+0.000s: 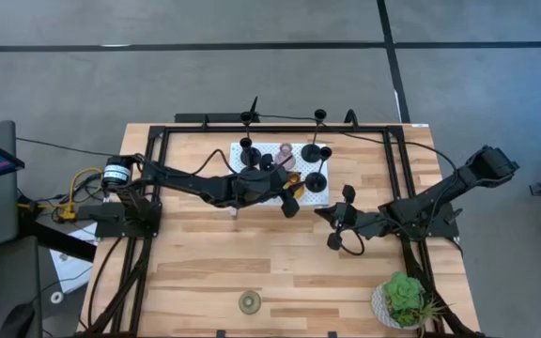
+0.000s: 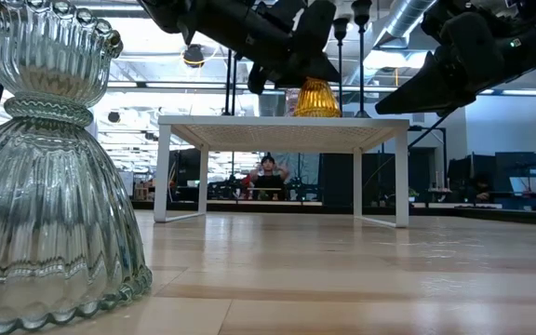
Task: Pick & Place candle stick holders
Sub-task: Put the yellow candle holder on the shelf
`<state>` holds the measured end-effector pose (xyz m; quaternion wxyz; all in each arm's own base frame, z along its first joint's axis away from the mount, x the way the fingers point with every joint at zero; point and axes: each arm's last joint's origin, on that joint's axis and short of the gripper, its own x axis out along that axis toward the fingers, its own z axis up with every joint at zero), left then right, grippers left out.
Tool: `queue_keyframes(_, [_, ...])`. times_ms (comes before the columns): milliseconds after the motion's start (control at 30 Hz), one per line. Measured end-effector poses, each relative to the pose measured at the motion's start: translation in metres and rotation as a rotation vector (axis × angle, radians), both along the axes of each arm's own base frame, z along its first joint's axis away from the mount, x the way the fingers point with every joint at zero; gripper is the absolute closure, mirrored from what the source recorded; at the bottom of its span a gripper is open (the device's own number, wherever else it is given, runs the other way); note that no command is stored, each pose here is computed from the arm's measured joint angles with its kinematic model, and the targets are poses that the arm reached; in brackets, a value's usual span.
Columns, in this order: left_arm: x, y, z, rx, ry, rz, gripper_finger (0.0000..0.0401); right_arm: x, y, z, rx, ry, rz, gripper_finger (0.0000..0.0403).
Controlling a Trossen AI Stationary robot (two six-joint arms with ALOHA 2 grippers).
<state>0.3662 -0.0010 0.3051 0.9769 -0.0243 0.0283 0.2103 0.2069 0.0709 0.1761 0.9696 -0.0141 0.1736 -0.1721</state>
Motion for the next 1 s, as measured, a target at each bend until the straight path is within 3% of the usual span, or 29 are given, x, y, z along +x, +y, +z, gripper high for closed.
queue_keyframes(1000, [0.004, 0.012, -0.004, 0.003, -0.009, 0.031, 0.0248, 0.000, 0.000, -0.001, -0.002, 0.006, 0.000, 0.0403])
